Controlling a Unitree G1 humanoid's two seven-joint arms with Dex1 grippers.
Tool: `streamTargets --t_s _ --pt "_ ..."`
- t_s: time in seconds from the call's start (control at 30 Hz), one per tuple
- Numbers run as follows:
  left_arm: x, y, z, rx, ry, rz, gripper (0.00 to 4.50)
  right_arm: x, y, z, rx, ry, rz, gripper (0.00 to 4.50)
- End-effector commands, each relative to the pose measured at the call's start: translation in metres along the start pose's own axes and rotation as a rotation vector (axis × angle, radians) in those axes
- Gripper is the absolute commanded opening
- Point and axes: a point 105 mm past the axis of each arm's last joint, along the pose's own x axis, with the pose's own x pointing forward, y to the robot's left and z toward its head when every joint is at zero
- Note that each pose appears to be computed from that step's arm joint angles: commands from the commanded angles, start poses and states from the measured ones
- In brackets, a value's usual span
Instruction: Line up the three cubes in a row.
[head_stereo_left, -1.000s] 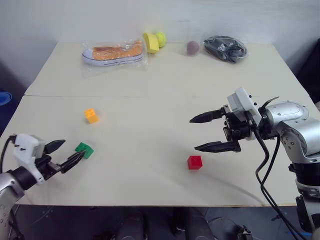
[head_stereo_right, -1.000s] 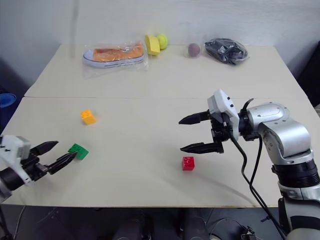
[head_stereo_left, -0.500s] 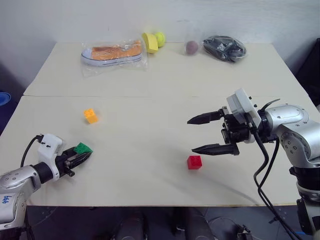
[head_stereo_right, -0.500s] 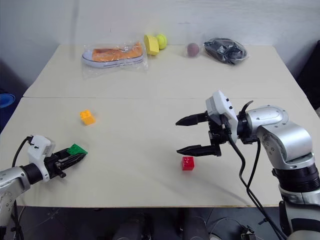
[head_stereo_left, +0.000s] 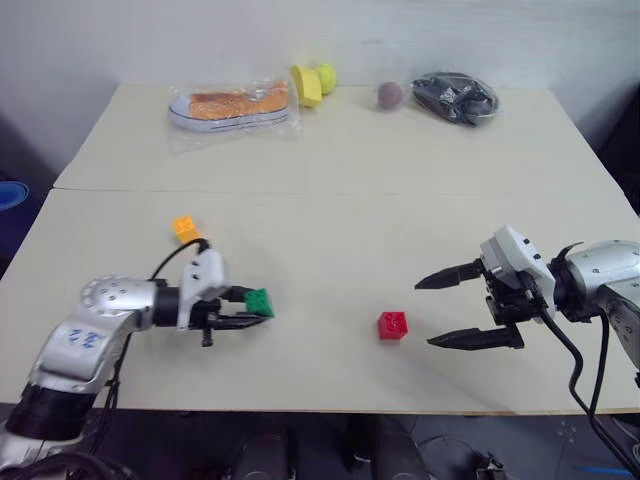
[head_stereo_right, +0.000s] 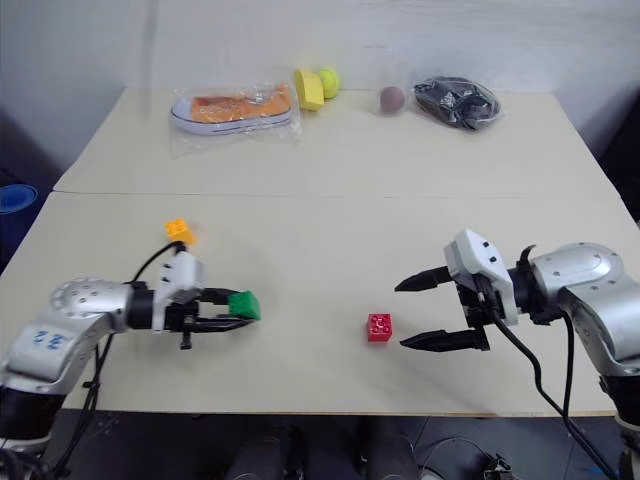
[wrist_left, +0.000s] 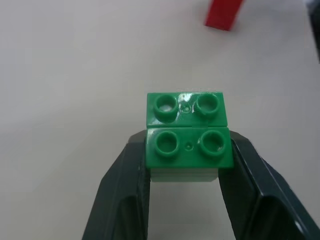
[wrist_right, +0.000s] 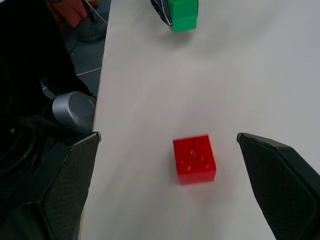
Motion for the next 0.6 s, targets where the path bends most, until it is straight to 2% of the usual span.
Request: streamTargets --t_s 0.03,0.2,0.6 --pt "0.027 -0.011 0.008 0.085 0.022 -0.153 1.49 -0.011 0.011 0.003 -0.067 0.044 -0.034 4.5" --pt "0.059 -0.012 0.01 0.119 0.047 -0.207 1.49 -0.015 0.022 -0.003 -0.034 0.047 -0.07 4.5" --pt "0.073 0.002 0.01 0.123 0.101 -0.145 1.49 -0.011 0.022 -0.003 -0.014 0.016 -0.091 4.5"
